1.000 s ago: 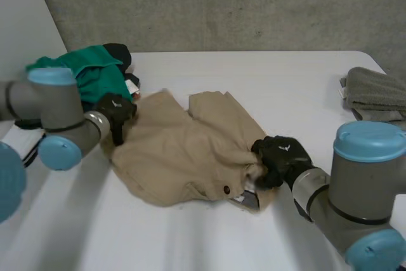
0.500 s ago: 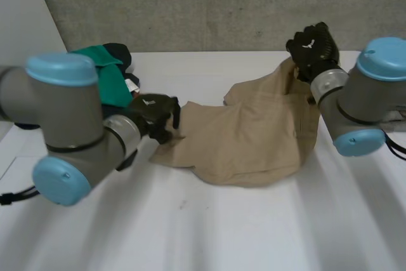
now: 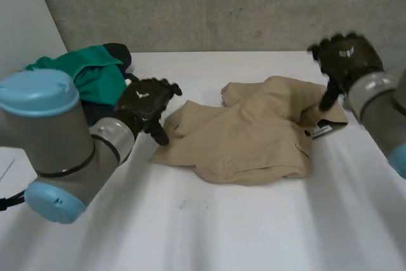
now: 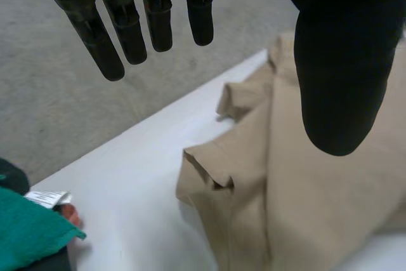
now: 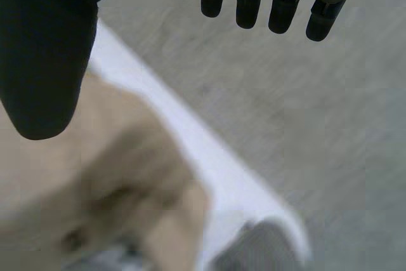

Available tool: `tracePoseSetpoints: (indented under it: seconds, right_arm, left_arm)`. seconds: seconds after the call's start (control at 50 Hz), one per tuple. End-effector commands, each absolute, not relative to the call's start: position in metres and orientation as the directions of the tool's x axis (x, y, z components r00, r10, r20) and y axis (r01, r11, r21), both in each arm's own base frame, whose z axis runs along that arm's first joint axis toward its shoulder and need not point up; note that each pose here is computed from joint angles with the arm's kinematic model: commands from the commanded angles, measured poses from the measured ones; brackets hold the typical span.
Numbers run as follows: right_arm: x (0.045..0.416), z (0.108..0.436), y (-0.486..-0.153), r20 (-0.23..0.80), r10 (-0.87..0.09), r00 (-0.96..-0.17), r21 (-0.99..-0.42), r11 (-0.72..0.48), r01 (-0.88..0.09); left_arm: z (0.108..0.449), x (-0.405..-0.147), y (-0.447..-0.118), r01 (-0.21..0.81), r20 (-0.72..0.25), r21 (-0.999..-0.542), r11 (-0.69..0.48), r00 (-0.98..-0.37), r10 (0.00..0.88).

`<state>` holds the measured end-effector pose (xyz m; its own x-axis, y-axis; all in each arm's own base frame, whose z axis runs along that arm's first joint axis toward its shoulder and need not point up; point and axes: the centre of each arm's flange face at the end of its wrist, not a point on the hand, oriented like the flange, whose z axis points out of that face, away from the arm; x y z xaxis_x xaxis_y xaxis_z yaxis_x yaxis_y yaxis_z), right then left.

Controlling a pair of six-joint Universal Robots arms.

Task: Fold the laundry.

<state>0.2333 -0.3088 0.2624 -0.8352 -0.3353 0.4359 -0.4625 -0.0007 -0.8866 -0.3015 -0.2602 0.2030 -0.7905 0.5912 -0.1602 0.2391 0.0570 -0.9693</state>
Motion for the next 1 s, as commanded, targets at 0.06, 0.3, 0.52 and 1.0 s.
tracePoseSetpoints:
  seconds: [0.06, 0.3, 0.52, 1.0]
  right_arm:
    - [0.226, 0.202, -0.247, 0.205, -0.524, -0.827, -0.85, 0.324, -0.416]
    - [0.238, 0.14, -0.265, 0.19, -0.529, -0.827, -0.886, 0.27, -0.376]
    - [0.238, 0.16, -0.293, 0.25, -0.463, -0.85, -0.921, 0.157, -0.356]
    - [0.235, 0.394, -0.275, 0.568, -0.368, -0.736, -0.822, -0.206, -0.531]
  left_arm:
    - [0.143, -0.299, -0.264, 0.487, -0.339, -0.872, 0.049, -0.673, 0.657]
    - [0.112, -0.321, -0.291, 0.524, -0.387, -0.852, 0.006, -0.637, 0.667]
    - [0.111, -0.329, -0.308, 0.517, -0.41, -0.856, -0.005, -0.672, 0.617]
    - [0.375, -0.276, -0.218, 0.12, -0.271, -0.931, -0.344, -0.858, 0.436]
